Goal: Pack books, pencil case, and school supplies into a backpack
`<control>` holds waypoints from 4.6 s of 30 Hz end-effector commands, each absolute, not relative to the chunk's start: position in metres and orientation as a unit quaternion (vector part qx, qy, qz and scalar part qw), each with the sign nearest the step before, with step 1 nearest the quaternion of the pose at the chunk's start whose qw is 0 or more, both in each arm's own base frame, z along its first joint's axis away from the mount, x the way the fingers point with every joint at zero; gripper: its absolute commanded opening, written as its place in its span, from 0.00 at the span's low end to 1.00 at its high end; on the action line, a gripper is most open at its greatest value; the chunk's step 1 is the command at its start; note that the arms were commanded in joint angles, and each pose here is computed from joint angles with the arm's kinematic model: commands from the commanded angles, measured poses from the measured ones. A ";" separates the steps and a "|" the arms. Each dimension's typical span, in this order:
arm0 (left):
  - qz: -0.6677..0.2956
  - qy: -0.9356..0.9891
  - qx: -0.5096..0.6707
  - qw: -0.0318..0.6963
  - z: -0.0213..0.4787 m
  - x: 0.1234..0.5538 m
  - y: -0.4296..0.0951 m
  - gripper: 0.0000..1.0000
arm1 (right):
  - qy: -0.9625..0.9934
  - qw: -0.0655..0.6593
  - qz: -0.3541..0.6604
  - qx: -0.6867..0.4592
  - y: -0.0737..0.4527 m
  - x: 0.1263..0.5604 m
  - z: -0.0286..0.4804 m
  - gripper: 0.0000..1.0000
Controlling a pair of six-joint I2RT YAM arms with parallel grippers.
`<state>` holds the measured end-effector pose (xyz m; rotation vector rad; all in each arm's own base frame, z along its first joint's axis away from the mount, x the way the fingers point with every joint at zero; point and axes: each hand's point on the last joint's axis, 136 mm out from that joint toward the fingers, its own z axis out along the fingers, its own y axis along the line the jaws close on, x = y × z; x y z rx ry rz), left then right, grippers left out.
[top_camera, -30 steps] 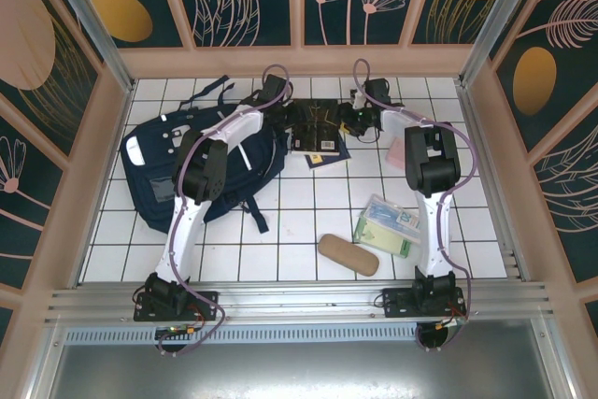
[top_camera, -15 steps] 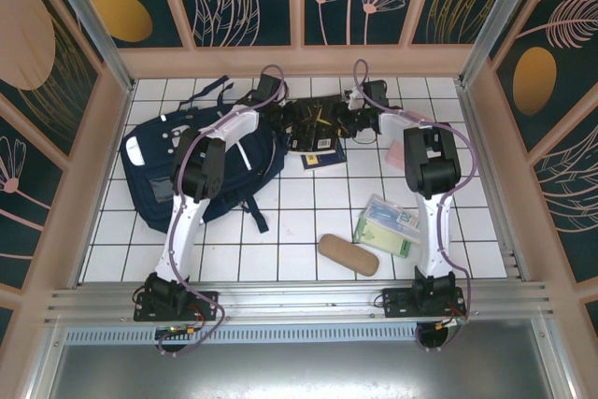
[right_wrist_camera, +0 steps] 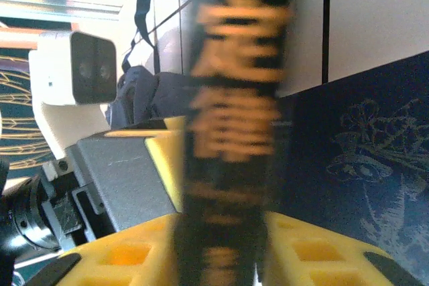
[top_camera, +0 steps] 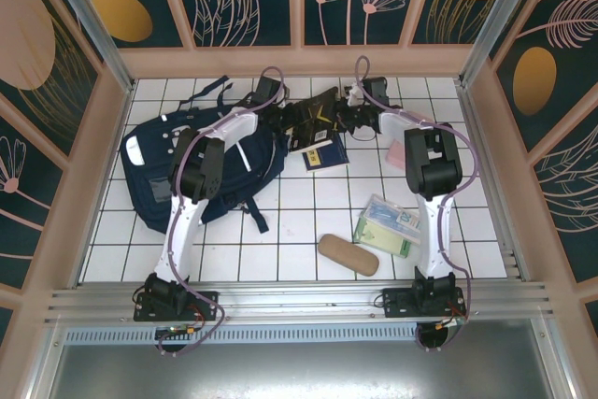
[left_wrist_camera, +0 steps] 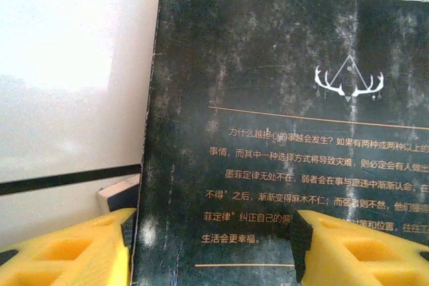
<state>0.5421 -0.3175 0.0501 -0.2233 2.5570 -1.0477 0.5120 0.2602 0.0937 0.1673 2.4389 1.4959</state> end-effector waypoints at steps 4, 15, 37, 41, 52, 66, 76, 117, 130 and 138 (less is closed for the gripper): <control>-0.387 0.908 -0.062 0.149 0.073 0.509 -0.330 0.61 | 0.828 0.151 0.540 0.034 0.283 0.508 0.099 0.02; -0.277 0.913 -0.133 0.269 0.176 0.489 -0.230 0.72 | 0.858 0.184 0.474 0.069 0.243 0.485 0.093 0.00; -0.306 0.886 -0.271 0.218 0.094 0.467 -0.127 0.68 | 0.864 0.155 0.475 0.063 0.249 0.470 0.077 0.00; -0.300 0.889 -0.271 0.215 0.084 0.467 -0.126 0.68 | 0.864 0.157 0.475 0.059 0.250 0.471 0.080 0.00; -0.369 0.872 -0.233 0.224 0.105 0.478 -0.152 0.59 | 0.862 0.147 0.480 0.062 0.252 0.471 0.072 0.00; -0.407 0.873 -0.202 0.175 0.076 0.475 -0.177 0.33 | 0.860 0.151 0.482 0.066 0.252 0.472 0.078 0.00; -0.399 0.884 -0.097 0.224 0.149 0.461 -0.178 0.00 | 0.896 0.214 0.382 0.075 0.218 0.471 0.109 0.00; -0.558 0.778 0.069 0.282 0.348 0.318 -0.204 0.00 | 0.784 0.182 0.591 -0.052 0.303 0.309 0.241 0.00; -0.578 0.761 0.073 0.286 0.366 0.319 -0.207 0.00 | 0.725 0.110 0.676 -0.069 0.374 0.310 0.247 0.00; -0.583 0.757 0.066 0.286 0.369 0.326 -0.208 0.00 | 0.725 0.079 0.682 -0.058 0.426 0.324 0.215 0.00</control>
